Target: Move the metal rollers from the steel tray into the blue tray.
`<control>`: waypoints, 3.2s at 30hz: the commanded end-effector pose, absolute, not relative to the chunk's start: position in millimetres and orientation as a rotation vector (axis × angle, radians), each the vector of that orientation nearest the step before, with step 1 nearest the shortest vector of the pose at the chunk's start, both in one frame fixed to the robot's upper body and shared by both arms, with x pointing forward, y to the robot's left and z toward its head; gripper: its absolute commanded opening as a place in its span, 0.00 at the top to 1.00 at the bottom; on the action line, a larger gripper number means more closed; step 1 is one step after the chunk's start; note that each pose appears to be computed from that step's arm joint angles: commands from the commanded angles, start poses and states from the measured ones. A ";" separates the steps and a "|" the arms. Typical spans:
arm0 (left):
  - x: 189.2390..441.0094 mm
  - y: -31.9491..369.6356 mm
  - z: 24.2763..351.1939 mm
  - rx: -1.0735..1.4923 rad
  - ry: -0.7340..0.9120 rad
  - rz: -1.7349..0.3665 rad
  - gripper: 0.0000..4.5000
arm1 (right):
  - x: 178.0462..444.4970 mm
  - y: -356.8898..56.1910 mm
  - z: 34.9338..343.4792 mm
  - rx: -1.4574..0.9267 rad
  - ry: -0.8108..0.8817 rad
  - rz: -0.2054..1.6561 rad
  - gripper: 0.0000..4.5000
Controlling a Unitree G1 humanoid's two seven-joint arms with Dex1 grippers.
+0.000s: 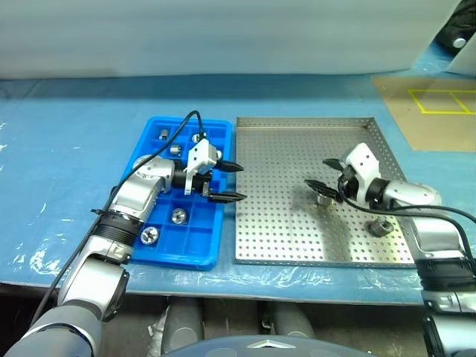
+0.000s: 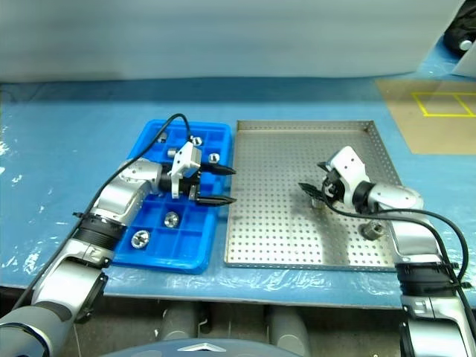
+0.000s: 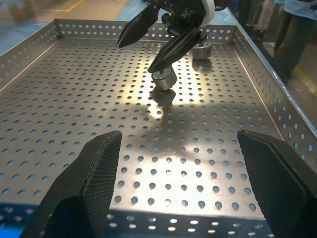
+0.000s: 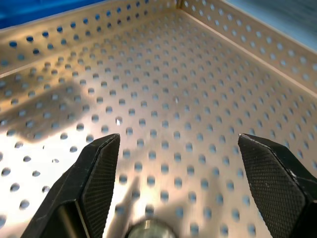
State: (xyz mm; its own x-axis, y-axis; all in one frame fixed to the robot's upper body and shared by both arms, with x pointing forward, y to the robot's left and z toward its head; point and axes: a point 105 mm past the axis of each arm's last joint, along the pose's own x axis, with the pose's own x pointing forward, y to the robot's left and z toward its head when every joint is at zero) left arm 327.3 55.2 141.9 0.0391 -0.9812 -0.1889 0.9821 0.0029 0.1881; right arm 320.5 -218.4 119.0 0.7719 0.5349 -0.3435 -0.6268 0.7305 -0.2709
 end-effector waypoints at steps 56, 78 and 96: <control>325.5 153.1 162.2 0.440 0.041 -1.206 0.12 | 340.8 -53.0 152.9 -0.337 0.040 1.194 0.59; 287.9 177.8 154.9 0.398 0.108 -1.033 0.12 | 348.1 0.1 138.6 -0.461 0.020 1.463 0.59; 296.0 160.1 154.6 0.379 0.092 -1.106 0.12 | 352.7 -20.0 138.6 -0.442 0.013 1.367 0.15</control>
State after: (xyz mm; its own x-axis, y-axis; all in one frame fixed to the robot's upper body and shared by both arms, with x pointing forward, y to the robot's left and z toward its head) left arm 295.6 163.9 145.2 0.4634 -0.8388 -0.2859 0.8831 0.4103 0.2278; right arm 351.1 -17.2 121.7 0.1897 0.9307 -0.3128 -0.9604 0.1096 -0.2562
